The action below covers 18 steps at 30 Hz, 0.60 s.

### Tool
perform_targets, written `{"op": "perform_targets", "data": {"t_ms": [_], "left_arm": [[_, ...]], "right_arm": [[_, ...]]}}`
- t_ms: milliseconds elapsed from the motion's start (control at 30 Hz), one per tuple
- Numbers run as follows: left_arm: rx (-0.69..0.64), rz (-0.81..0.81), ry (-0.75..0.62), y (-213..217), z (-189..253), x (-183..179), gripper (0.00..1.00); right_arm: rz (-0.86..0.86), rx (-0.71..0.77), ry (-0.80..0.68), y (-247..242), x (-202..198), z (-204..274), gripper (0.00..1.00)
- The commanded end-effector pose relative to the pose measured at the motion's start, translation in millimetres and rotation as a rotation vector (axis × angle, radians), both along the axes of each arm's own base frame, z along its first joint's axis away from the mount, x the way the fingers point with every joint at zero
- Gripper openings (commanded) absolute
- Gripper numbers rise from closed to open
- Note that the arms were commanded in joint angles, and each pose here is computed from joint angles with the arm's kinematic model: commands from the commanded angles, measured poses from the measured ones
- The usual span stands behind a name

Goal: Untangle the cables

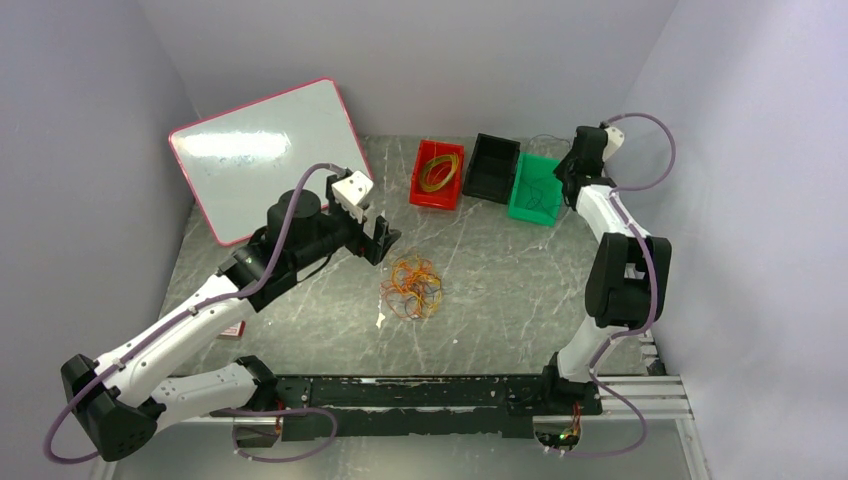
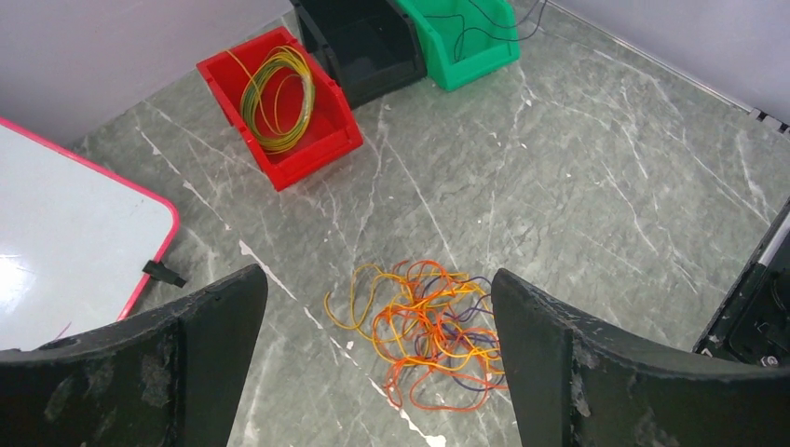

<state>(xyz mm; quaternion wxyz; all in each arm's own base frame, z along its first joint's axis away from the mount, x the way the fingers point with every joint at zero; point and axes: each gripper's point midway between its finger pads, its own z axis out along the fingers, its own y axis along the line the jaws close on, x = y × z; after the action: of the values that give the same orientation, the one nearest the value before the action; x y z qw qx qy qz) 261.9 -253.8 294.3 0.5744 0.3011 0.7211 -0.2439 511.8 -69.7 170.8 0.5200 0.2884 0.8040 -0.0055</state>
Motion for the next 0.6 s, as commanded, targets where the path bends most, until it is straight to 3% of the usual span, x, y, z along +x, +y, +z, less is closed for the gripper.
{"op": "perform_targets", "data": {"t_ms": [0, 567], "left_arm": [[-0.022, -0.019, 0.003, -2, 3, -3, 0.94], [-0.028, -0.037, 0.029, -9, -2, -2, 0.92]], "right_arm": [[-0.081, 0.015, 0.079, -12, -14, -24, 0.0], [0.003, 0.067, 0.291, 6, -29, -81, 0.0]]}}
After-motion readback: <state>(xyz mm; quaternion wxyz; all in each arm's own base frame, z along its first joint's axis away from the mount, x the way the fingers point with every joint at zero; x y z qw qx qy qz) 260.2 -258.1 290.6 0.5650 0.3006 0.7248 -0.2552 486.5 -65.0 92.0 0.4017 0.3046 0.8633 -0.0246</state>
